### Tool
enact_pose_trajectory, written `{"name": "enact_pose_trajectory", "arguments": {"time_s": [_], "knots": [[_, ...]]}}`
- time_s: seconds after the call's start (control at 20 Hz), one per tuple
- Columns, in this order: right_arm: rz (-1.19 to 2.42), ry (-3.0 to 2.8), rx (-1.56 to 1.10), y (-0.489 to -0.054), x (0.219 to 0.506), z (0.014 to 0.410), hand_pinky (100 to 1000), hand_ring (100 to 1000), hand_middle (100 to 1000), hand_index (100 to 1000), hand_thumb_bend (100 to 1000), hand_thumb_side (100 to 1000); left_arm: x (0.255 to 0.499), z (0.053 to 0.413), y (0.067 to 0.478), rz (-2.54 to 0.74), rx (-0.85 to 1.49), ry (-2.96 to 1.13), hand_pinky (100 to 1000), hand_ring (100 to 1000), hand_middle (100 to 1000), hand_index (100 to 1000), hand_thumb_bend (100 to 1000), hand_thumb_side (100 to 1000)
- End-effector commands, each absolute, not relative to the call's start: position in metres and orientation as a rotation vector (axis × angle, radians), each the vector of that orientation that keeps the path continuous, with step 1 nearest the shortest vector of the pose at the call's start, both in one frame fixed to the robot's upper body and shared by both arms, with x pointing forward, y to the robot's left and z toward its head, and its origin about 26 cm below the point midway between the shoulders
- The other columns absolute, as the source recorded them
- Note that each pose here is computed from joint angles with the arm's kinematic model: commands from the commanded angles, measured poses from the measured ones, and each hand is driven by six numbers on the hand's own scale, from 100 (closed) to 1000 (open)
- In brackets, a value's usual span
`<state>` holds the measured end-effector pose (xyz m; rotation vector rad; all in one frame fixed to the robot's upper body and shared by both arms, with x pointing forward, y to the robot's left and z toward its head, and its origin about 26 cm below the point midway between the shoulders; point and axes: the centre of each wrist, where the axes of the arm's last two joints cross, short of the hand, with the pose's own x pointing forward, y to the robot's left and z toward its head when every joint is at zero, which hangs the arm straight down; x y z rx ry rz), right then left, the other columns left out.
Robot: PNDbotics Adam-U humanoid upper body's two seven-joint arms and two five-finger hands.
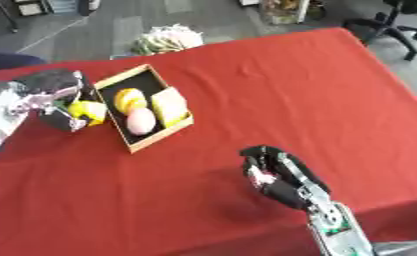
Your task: Pick up objects on the table and place them in the box.
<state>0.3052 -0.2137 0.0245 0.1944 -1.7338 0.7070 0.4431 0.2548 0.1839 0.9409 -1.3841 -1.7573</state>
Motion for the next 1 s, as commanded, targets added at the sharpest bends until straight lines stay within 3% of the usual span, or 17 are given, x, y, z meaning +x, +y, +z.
{"name": "enact_pose_trajectory", "arguments": {"time_s": [0.05,0.55,1.0], "knots": [[0.721,-1.747,0.189,-0.215,0.307,0.029,722,586,554,747,100,457,0.45,0.199,0.246,-1.713,0.999,-1.427,592,384,319,458,163,100],[0.735,-1.759,0.216,-0.208,0.31,0.034,722,586,554,747,100,476,0.474,0.17,0.217,-1.584,1.096,-1.476,643,465,397,536,276,100],[0.739,-1.761,0.216,-0.208,0.311,0.035,722,586,554,747,100,470,0.473,0.162,0.216,-1.599,0.986,-1.495,756,618,613,747,537,100]]}}
